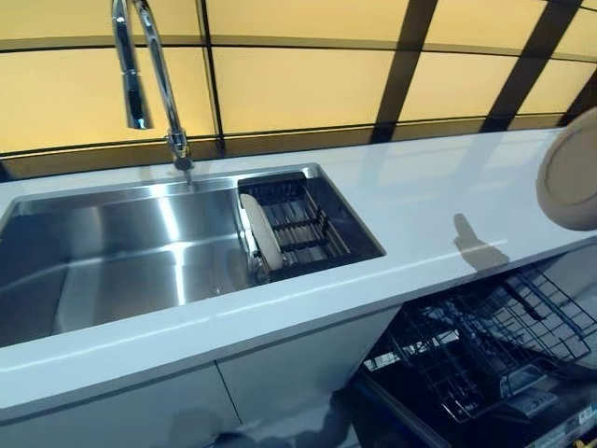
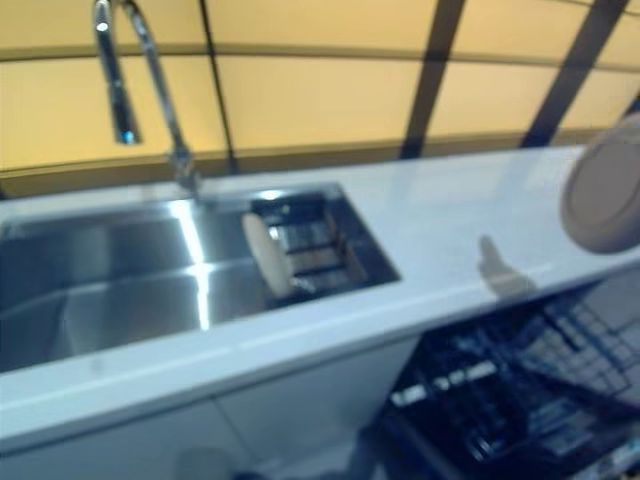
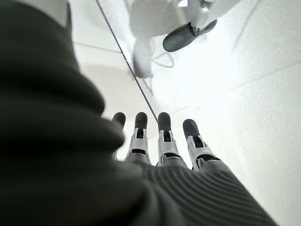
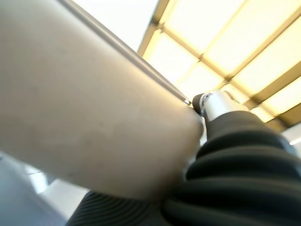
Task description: Take plates into dishwasher
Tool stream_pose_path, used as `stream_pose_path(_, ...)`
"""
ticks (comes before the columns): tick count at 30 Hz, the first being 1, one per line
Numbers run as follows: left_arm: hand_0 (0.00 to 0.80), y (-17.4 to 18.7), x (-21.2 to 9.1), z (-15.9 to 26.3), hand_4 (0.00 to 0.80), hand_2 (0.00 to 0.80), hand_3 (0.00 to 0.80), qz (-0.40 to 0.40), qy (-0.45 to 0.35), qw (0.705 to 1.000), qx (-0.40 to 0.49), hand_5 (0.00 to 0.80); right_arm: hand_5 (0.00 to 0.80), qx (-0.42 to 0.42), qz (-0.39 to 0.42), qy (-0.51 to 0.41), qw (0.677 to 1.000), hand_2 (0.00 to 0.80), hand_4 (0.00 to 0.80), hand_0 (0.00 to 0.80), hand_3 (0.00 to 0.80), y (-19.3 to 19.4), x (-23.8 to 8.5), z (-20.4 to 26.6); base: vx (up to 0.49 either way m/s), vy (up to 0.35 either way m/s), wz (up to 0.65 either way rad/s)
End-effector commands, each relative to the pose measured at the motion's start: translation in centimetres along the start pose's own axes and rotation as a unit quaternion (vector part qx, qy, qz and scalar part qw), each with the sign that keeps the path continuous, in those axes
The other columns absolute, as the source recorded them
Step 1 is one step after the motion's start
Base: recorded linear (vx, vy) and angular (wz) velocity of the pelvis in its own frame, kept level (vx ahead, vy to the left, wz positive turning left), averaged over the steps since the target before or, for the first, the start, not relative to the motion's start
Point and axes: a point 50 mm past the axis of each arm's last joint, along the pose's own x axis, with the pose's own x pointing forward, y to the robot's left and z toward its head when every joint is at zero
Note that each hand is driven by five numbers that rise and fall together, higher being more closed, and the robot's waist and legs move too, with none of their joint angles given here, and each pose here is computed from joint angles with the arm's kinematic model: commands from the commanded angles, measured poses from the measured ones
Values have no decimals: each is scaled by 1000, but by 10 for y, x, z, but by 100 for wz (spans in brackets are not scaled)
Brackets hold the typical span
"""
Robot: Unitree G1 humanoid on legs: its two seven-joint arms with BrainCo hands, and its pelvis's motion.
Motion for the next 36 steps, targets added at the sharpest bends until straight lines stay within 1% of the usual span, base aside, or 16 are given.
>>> stream_pose_path(1, 0, 25, -1, -5, 0, 0, 0, 29, 13, 999, 23, 0, 800, -16, -56, -46, 997, 800, 800, 800, 800, -39, -14, 19, 12, -22, -6)
stream_pose_path(6, 0, 27, -1, -3, 0, 0, 0, 31, 9, 999, 19, 0, 800, -29, -29, -35, 999, 800, 800, 800, 800, -41, -18, 3, 19, -6, -12)
stream_pose_path(10, 0, 29, -1, -1, 0, 0, 0, 37, 6, 999, 18, 0, 800, -56, -7, -32, 998, 800, 800, 800, 800, -35, -19, -10, 15, -11, -10)
stream_pose_path(13, 0, 33, -1, 0, 0, 0, 0, 41, 5, 999, 19, 0, 800, -93, 7, -33, 995, 800, 800, 800, 800, -32, -22, -20, 2, -35, -10)
stream_pose_path(16, 0, 34, -1, 2, 0, 0, 0, 44, 3, 999, 19, 0, 800, -109, 13, -27, 994, 800, 800, 800, 800, -31, -24, -26, -17, -30, -4)
stream_pose_path(18, 0, 35, -1, 3, 0, 0, 0, 44, 2, 999, 19, 0, 800, -145, 27, -19, 989, 800, 800, 800, 800, -25, -25, -35, -36, -37, 0)
stream_pose_path(25, 0, 33, 0, 5, 0, 0, 0, 40, 1, 999, 27, 0, 800, -217, 58, -22, 974, 800, 800, 800, 800, -10, -23, -43, 0, 0, 0)
stream_pose_path(29, 0, 34, 0, 10, 0, 0, 0, 40, -5, 999, 30, 0, 800, -225, 72, -30, 971, 800, 800, 800, 800, 0, -20, -44, -10, -5, 0)
stream_pose_path(36, 0, 35, 0, 16, 0, 0, 0, 42, -15, 999, 28, 0, 800, -204, 101, -33, 973, 800, 800, 800, 800, 21, -14, -52, -12, -5, 0)
